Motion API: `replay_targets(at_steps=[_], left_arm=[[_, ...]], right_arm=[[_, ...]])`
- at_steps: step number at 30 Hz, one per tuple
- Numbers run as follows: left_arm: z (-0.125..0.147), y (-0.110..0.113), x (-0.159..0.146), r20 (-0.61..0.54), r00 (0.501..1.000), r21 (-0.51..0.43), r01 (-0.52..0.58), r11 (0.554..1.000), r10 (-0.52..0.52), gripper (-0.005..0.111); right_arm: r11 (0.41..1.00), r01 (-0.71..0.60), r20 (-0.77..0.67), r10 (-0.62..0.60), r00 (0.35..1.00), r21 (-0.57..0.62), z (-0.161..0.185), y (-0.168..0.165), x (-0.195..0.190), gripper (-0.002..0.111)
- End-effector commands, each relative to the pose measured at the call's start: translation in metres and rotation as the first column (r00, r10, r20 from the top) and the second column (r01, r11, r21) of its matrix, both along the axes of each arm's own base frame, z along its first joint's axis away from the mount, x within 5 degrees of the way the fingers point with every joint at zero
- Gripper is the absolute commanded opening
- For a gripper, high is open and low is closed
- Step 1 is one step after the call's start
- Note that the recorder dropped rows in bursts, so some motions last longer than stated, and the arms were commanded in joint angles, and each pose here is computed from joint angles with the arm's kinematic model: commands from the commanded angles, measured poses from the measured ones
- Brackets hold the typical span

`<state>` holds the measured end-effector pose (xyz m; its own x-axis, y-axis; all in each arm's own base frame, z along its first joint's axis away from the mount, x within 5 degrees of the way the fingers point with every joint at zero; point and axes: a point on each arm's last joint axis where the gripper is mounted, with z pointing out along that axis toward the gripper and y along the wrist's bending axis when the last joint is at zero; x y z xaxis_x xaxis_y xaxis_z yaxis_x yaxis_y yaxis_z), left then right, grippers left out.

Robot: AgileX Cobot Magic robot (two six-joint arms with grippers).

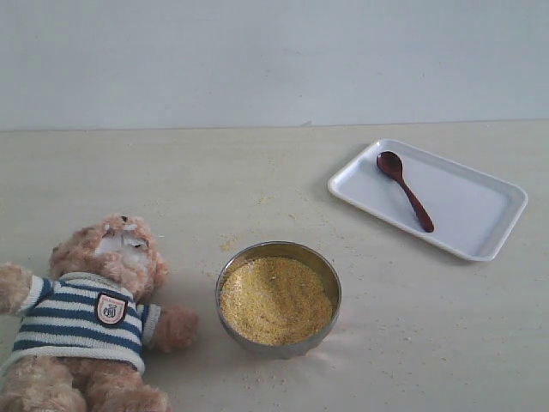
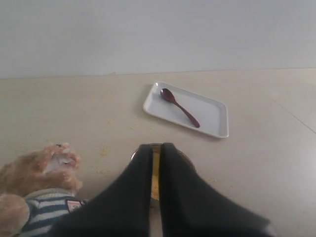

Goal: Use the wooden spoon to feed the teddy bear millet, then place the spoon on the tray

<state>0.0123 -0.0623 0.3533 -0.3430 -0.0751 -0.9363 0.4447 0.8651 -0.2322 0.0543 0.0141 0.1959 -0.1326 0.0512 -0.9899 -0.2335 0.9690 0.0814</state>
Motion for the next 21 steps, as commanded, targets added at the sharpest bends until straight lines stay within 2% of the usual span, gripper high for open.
replay_targets(at_steps=[1, 4, 7, 12, 14, 21], left_arm=[[0.003, 0.003, 0.000, 0.048, 0.998, 0.029, -0.032, 0.999, 0.031, 0.005], [0.002, 0.006, 0.005, 0.103, 0.994, 0.064, -0.054, 0.996, 0.048, 0.005], [-0.007, 0.009, 0.005, 0.182, 0.978, 0.078, -0.121, 0.990, 0.105, 0.005], [-0.036, 0.018, 0.000, 0.334, 0.907, -0.023, -0.265, 0.964, 0.257, 0.005], [-0.047, 0.024, 0.006, 0.337, 0.890, -0.051, -0.310, 0.949, 0.309, 0.005], [-0.075, 0.033, 0.022, 0.276, 0.885, -0.085, -0.366, 0.927, 0.375, 0.005]], right_arm=[[1.000, 0.002, -0.002, -0.002, 1.000, 0.000, -0.001, 0.000, 0.000, 0.000], [1.000, 0.002, -0.002, -0.002, 1.000, 0.000, -0.001, 0.000, 0.000, 0.000], [1.000, 0.002, -0.002, -0.002, 1.000, 0.000, -0.001, 0.000, 0.000, 0.000], [1.000, 0.002, -0.002, -0.002, 1.000, 0.000, -0.001, 0.000, 0.000, 0.000], [1.000, 0.002, -0.002, -0.002, 1.000, 0.000, -0.001, 0.000, 0.000, 0.000], [1.000, 0.002, -0.002, -0.002, 1.000, 0.000, -0.001, 0.000, 0.000, 0.000]])
